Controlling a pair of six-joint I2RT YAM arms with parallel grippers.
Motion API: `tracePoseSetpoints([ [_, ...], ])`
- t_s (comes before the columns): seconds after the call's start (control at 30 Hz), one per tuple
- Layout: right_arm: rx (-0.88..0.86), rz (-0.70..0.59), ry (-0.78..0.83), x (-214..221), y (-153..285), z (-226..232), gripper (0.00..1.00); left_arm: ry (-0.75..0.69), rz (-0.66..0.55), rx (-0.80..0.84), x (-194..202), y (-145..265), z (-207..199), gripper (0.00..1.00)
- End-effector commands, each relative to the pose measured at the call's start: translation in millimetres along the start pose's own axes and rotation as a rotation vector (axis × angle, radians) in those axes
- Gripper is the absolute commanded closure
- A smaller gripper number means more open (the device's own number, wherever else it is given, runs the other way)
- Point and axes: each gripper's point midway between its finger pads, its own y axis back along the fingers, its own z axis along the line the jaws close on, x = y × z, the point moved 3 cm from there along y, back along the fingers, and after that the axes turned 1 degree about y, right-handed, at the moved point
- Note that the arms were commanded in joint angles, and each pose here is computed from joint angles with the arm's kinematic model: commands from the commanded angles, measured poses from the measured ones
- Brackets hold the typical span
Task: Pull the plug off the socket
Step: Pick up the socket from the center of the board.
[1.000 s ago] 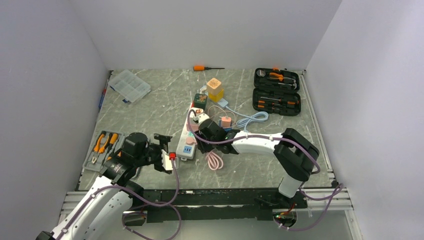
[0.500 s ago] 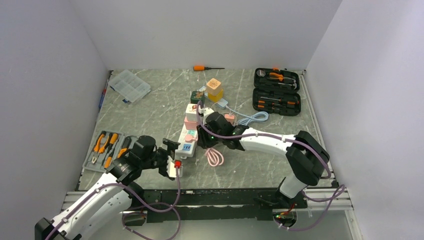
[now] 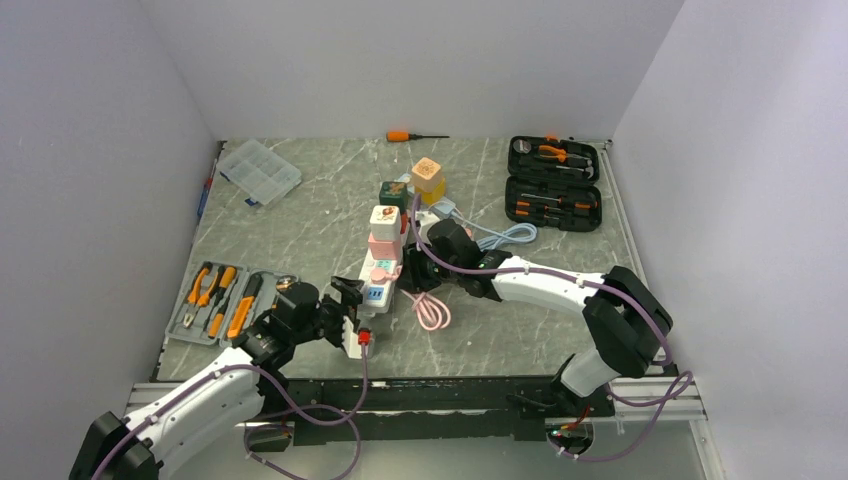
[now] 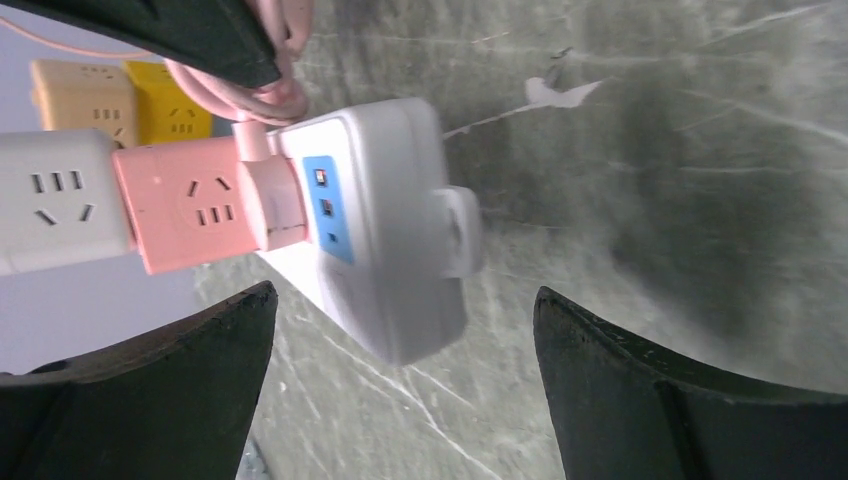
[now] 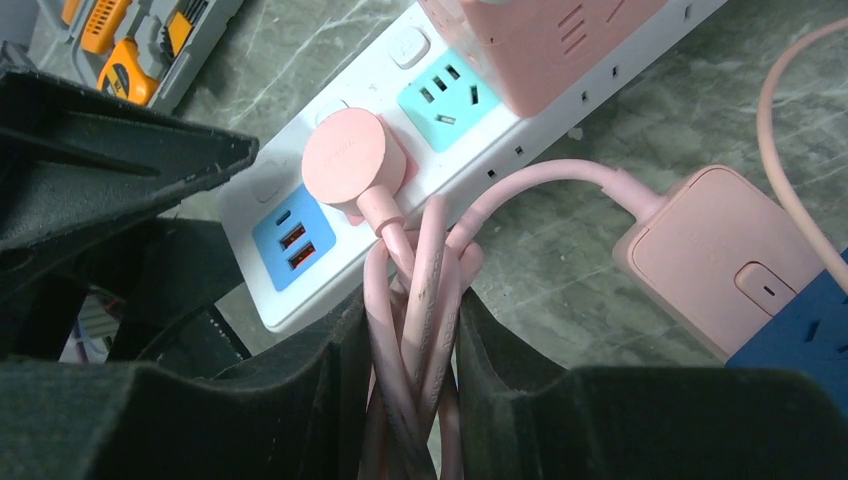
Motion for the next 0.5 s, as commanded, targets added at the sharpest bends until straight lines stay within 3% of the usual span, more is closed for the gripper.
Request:
tracePoseSetpoints([
  [0.0,-0.278,-0.214,0.057,-60,30,61,1.0,-0.121,-0.037,-0.212,-12,-1,47,0.01],
  [0.1,-0.315,-0.19,0.092,-56,28,65,1.0,-0.154,-0.049,-0.249,-17,-5,55,0.04],
  [0.3,-0.318,-0.113,0.136,-42,20,60,1.0,-0.122,-0.02,-0.238,-19,-13,72,0.49],
  [0.43,-0.25,-0.078,0.148,-30,15,44,1.0,-0.146,-0.031,-0.249,-24,-10,77,0.64],
  [0.47,-0.224,-0.071,0.152,-27,14,39,0.9,-0.152,-0.032,-0.25,-26,-9,79,0.65],
])
